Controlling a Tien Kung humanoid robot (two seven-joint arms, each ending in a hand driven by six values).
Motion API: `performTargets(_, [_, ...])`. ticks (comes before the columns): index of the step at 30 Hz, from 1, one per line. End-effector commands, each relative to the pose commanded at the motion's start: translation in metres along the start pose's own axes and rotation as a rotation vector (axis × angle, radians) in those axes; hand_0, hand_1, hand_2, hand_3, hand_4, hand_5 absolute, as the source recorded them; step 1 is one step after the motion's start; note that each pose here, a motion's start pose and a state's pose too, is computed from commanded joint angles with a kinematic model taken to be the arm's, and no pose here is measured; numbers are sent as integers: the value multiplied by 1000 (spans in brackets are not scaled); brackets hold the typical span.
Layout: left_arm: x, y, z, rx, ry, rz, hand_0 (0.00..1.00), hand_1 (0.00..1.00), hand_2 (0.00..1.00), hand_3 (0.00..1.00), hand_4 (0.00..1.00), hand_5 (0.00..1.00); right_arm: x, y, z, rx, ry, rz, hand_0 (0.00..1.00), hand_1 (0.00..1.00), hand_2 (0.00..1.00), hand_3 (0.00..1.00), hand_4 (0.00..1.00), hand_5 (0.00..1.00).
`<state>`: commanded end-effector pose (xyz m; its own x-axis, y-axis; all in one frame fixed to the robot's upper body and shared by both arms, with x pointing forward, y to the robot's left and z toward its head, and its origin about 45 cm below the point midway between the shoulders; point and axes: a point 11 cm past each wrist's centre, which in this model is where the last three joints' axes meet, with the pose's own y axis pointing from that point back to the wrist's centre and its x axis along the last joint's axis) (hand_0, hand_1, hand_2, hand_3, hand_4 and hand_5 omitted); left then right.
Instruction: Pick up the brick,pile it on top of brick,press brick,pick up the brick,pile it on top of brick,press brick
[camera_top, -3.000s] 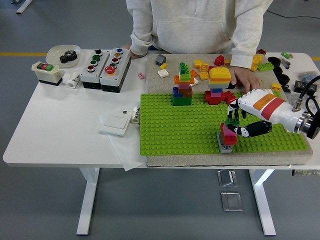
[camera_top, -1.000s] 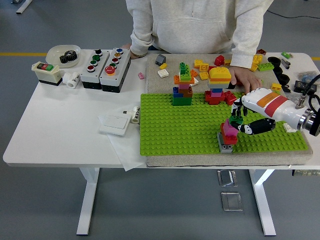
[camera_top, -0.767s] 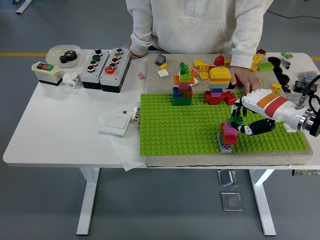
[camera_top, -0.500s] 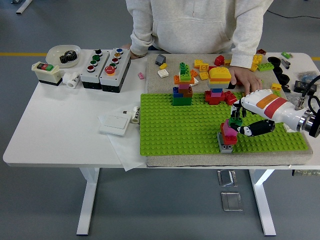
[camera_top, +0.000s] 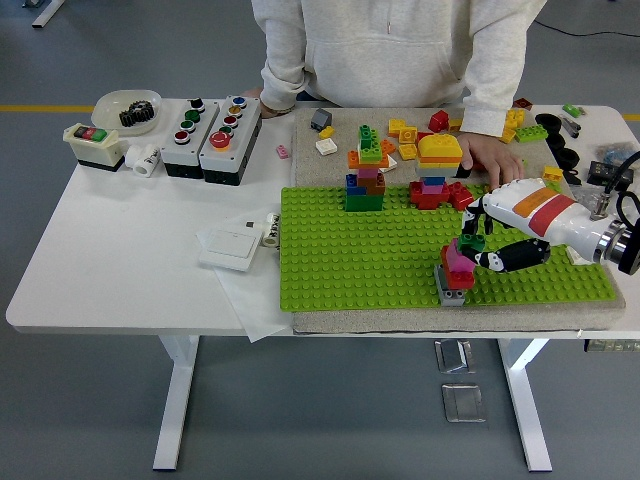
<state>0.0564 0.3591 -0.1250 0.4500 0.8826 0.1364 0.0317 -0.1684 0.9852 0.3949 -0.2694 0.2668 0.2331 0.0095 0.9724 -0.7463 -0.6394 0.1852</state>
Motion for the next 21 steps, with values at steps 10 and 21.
performTargets(10, [0, 0, 1, -1, 1, 0, 793, 712, 605, 534, 527, 510, 1, 0, 0, 2, -3, 1, 300, 425, 515, 508, 623, 162])
performTargets(21, [1, 0, 2, -4, 2, 2, 793, 711, 604, 534, 528, 509, -1, 0, -1, 7, -3, -8, 295, 428, 521, 514, 638, 168])
